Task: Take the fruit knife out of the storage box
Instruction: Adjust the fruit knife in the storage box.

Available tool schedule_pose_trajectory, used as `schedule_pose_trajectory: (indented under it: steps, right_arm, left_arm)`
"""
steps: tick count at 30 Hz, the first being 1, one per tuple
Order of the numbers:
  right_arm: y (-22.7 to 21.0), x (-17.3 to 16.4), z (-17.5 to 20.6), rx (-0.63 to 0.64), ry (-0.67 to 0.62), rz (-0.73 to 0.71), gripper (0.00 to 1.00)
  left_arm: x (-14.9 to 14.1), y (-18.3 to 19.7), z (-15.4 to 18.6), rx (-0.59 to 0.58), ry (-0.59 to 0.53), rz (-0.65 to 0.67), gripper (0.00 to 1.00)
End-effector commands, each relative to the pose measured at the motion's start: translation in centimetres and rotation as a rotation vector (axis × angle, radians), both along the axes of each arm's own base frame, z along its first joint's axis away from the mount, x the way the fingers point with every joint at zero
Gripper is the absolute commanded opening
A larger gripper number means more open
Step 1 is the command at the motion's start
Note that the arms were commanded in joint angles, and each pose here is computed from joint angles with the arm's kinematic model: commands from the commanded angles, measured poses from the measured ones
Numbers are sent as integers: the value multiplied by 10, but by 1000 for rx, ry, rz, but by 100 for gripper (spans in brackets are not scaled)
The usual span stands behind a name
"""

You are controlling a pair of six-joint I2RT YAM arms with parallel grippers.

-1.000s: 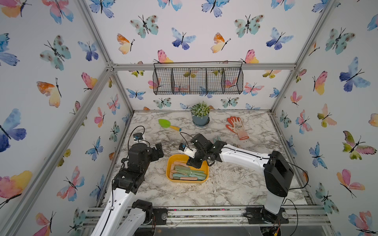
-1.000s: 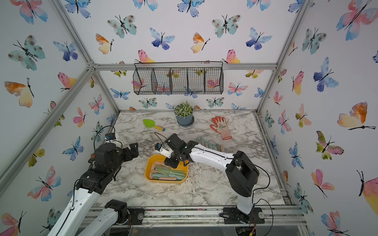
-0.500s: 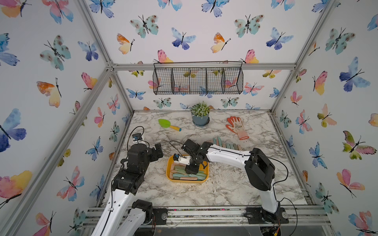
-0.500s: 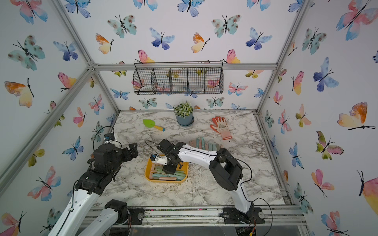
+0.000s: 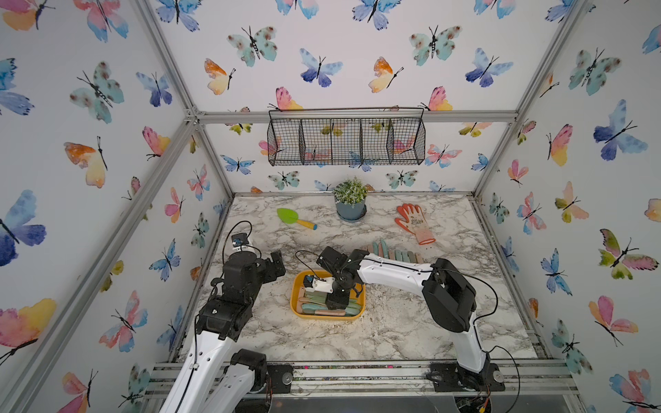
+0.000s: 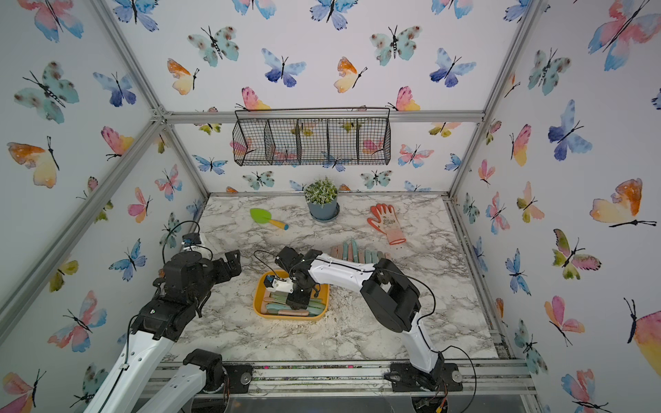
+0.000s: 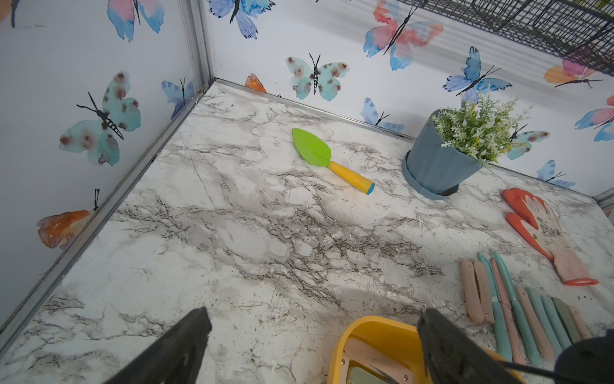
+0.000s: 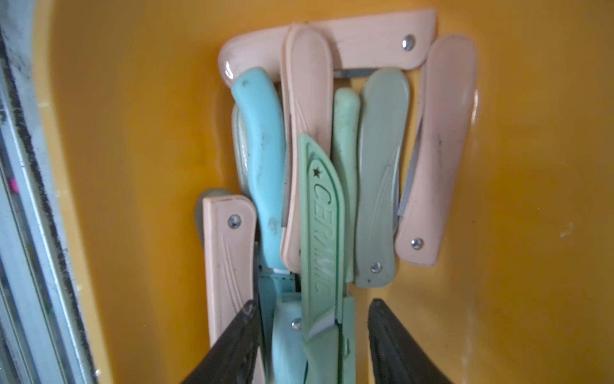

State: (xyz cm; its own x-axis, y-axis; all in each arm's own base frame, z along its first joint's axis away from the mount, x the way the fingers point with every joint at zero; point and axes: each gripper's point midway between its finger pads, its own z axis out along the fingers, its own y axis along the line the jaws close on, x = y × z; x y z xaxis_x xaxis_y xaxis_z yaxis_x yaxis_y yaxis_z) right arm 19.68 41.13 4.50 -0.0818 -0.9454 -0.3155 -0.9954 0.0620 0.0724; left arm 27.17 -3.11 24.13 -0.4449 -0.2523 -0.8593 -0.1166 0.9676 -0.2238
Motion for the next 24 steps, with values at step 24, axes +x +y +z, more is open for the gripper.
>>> schedule_pose_trajectory:
  steps: [24]
  right_arm:
    - [-25,32,-44,-230,-172,-121,65]
  left_arm:
    - [-1,2,9,-7,-24,10,98]
